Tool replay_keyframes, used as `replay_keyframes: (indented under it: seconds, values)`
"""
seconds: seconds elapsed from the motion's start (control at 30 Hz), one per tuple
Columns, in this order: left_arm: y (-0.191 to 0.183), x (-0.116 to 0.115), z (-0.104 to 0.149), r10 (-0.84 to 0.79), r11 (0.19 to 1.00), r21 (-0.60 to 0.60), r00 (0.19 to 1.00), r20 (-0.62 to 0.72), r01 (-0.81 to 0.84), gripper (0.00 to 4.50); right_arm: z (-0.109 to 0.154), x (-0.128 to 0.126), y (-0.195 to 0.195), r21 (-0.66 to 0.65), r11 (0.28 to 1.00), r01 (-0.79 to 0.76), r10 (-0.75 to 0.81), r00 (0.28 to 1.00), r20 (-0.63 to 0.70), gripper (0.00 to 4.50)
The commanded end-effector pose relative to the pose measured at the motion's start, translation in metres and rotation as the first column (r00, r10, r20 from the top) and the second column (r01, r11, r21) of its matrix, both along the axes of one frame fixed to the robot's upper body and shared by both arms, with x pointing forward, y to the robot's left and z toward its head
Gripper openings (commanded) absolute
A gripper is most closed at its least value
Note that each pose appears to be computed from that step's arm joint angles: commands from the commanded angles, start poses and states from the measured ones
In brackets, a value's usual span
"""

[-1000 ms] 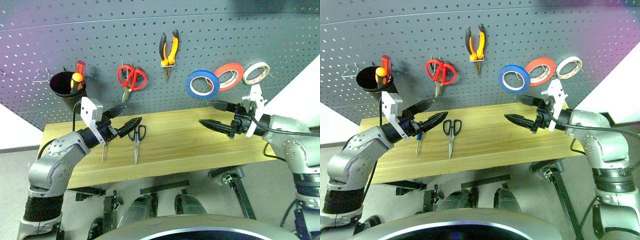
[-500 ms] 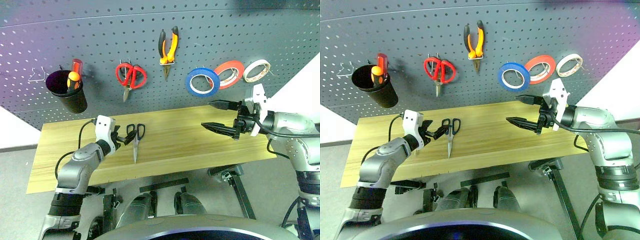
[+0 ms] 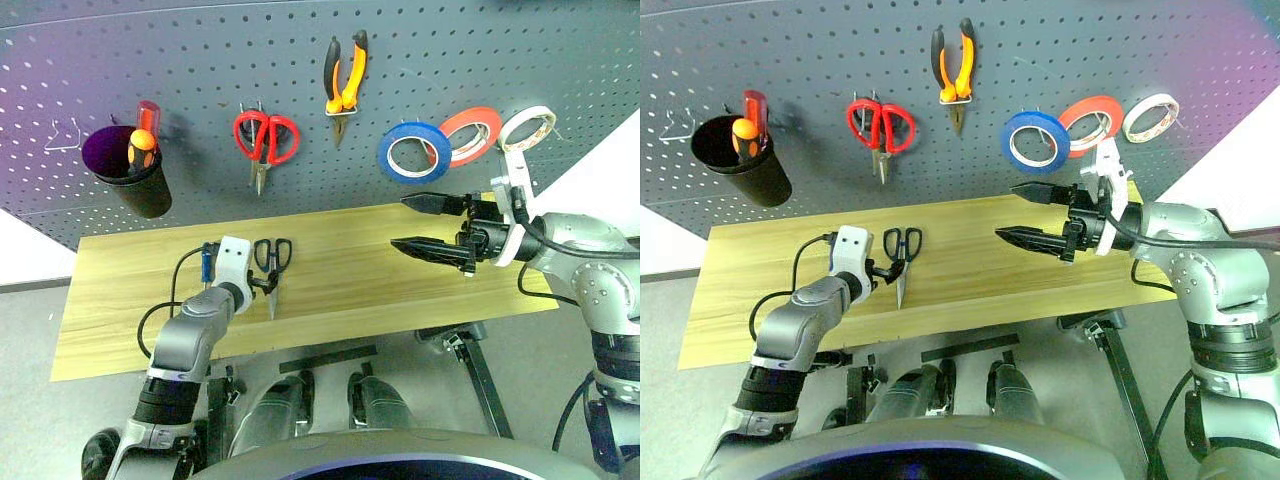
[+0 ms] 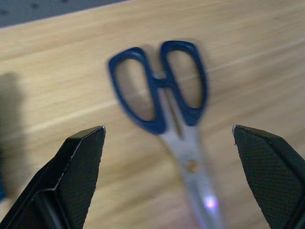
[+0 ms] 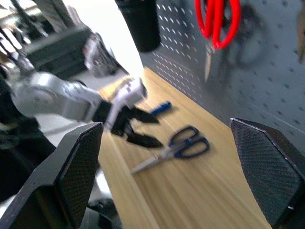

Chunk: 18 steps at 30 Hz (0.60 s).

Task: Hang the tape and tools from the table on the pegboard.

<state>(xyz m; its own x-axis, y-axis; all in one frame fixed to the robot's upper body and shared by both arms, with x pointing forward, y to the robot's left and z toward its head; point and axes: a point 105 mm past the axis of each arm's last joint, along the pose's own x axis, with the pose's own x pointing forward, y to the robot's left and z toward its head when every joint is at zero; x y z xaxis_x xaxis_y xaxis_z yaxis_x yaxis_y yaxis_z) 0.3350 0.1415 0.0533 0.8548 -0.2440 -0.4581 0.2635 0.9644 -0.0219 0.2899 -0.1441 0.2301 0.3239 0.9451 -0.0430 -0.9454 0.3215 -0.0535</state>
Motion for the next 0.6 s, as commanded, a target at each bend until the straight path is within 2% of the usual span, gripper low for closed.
replay_keyframes:
  seconds: [0.03,0.27,0.37,0.5,0.6]
  values:
    - [-0.004,-0.005,0.002,-0.017,0.999,0.031,0.999,-0.03,0.017,4.5,0.019,-0.006,-0.006,0.026,1.0,-0.014,0.012,0.998,0.063,4.45]
    - [0.002,-0.007,-0.009,0.014,0.999,0.053,0.994,-0.107,-0.008,4.5,0.012,-0.005,-0.012,-0.045,0.999,0.021,-0.017,0.997,0.077,4.45]
    - [-0.002,-0.003,-0.013,0.005,0.999,0.038,0.993,-0.121,0.0,4.5,0.012,-0.011,-0.014,-0.076,0.997,-0.017,0.02,0.999,0.046,4.45]
    - [-0.01,0.001,-0.014,-0.002,1.0,0.024,0.991,-0.131,0.005,4.5,0.015,-0.014,-0.016,-0.084,0.996,-0.041,0.043,0.999,0.02,4.45]
    - [-0.019,0.004,-0.016,-0.012,1.0,0.023,0.989,-0.144,0.015,4.5,0.024,-0.017,-0.017,-0.08,0.994,-0.071,0.075,0.996,0.048,4.45]
